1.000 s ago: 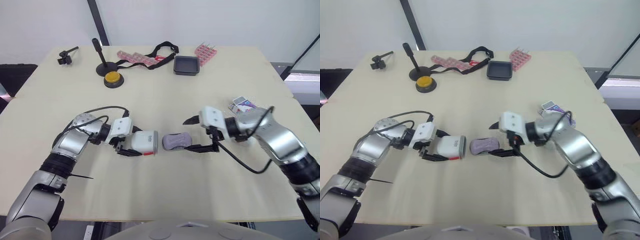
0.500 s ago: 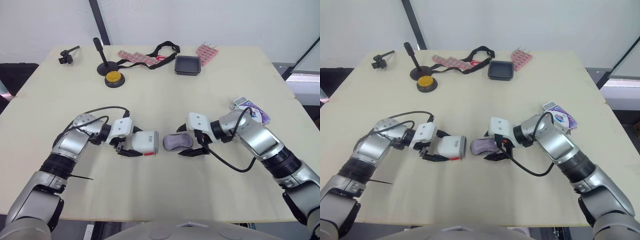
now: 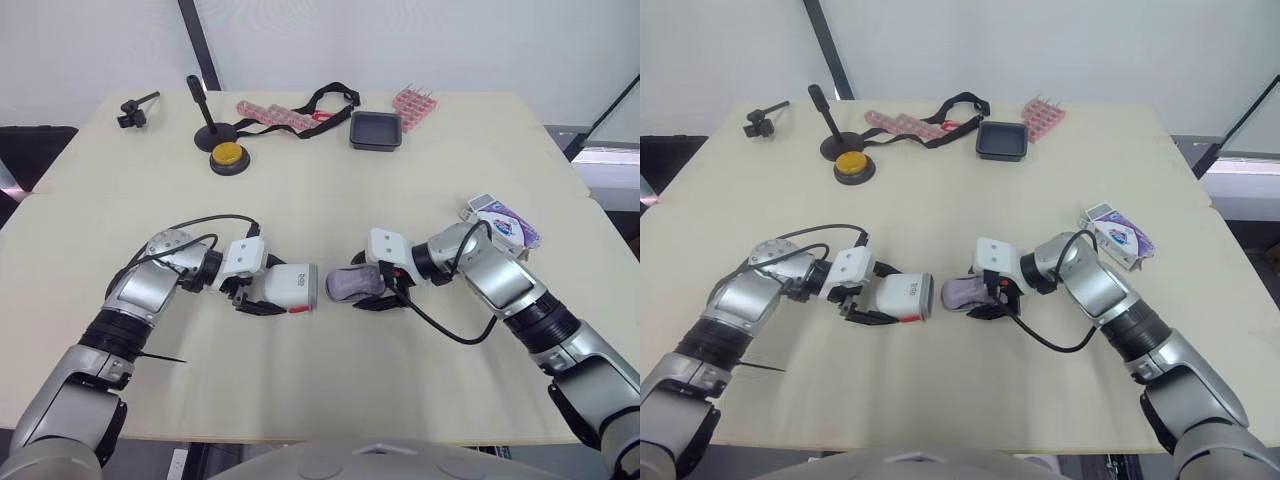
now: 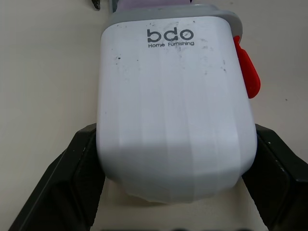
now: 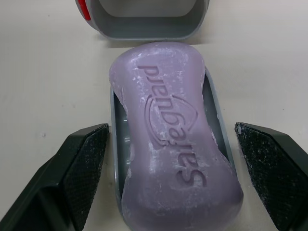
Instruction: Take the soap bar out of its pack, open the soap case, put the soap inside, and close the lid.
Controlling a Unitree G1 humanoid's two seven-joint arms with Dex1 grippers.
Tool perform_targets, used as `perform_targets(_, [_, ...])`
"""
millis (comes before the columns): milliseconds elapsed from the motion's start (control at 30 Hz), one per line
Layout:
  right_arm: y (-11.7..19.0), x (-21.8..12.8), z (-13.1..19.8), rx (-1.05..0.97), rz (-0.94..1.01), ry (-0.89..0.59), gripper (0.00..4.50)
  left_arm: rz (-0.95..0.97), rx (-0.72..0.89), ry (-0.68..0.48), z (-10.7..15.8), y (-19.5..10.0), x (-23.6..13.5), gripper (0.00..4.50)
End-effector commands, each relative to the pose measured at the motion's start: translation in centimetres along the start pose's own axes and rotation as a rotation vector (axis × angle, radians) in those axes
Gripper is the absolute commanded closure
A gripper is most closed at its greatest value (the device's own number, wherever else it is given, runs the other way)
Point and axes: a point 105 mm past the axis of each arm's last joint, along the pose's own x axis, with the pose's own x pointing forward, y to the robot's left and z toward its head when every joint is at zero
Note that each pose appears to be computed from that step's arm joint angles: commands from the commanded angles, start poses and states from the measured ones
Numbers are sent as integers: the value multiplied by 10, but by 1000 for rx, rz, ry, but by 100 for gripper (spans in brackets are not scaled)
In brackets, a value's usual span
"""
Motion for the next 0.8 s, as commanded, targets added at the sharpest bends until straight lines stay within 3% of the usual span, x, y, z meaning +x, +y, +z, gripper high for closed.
perform_targets(33, [3,1,-6,-13,4,25,105,21,21,-4,4,3,-6,105])
perform_targets(133, [4,1,-7,-22,5,30,191,21,21,-7,5,3,-5,105])
perform_targets(800, [3,-12,26,-159,38,40,193,34,23,-67,15,8,5,105])
